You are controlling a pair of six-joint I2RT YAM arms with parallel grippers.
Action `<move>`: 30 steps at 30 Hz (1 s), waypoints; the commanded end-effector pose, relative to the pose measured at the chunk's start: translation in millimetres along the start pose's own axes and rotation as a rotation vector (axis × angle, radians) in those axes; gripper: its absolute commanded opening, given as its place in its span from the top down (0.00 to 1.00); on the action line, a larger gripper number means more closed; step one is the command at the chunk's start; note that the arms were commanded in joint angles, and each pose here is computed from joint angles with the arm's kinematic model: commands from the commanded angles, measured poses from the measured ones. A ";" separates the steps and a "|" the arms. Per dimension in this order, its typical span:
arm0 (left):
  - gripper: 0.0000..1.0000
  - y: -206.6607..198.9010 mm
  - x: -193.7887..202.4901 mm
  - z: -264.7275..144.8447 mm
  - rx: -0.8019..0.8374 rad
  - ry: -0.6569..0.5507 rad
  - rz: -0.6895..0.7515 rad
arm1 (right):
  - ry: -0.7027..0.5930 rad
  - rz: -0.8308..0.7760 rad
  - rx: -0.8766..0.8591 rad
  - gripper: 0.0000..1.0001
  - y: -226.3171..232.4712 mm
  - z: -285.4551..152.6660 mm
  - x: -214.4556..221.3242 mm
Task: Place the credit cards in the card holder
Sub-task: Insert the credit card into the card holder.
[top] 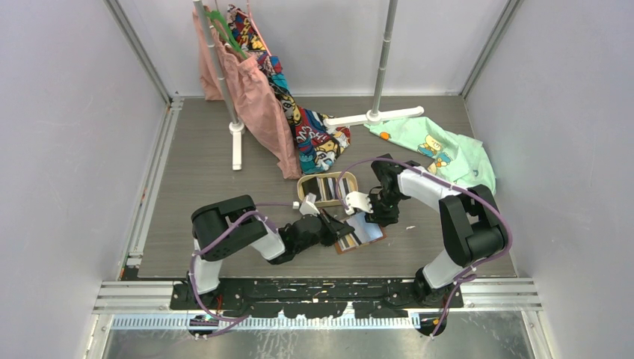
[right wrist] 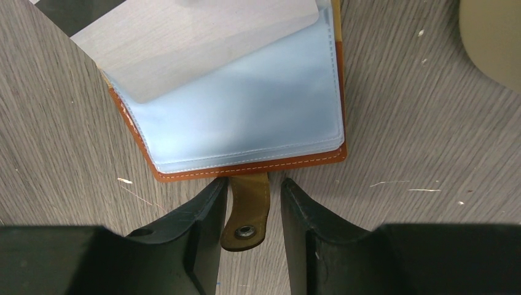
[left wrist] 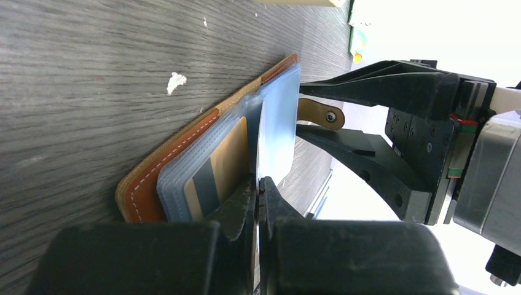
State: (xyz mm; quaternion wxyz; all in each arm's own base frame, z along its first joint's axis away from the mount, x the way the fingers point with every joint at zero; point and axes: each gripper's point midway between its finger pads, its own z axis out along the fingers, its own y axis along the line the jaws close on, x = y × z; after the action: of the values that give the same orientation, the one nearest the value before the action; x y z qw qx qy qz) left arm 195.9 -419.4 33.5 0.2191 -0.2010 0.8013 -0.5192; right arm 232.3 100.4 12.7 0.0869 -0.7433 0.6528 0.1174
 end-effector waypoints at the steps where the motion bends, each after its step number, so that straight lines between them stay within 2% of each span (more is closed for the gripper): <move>1: 1.00 11.1 4.7 -0.6 -0.061 0.030 -0.002 | -0.027 0.011 -0.083 0.58 18.1 14.4 -5.0; 8: 1.00 4.4 5.2 10.7 -0.030 0.052 0.007 | -0.023 0.007 -0.080 0.57 17.4 14.4 -6.2; 15: 0.99 3.4 9.9 19.2 -0.013 0.087 0.008 | -0.030 0.036 -0.023 0.49 7.2 6.4 -10.0; 21: 0.91 8.7 9.1 18.9 -0.016 0.095 0.003 | -0.073 0.093 0.115 0.38 -13.7 -30.4 -8.9; 25: 0.88 10.9 9.8 19.0 -0.017 0.103 0.000 | -0.117 0.065 0.181 0.32 -10.3 -56.4 -17.1; 28: 0.87 10.8 9.4 18.7 -0.013 0.105 -0.002 | -0.191 0.034 0.179 0.35 -1.0 -66.7 -33.2; 30: 0.87 11.2 8.9 18.4 -0.011 0.103 -0.003 | -0.250 -0.004 0.159 0.42 8.2 -70.2 -46.2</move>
State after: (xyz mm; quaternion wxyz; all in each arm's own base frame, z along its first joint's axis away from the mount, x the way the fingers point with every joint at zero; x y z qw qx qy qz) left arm 200.4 -438.6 32.6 0.1837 -0.1847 0.7992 -0.5417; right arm 238.8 99.0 68.4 0.1860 -0.7034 0.6785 0.1014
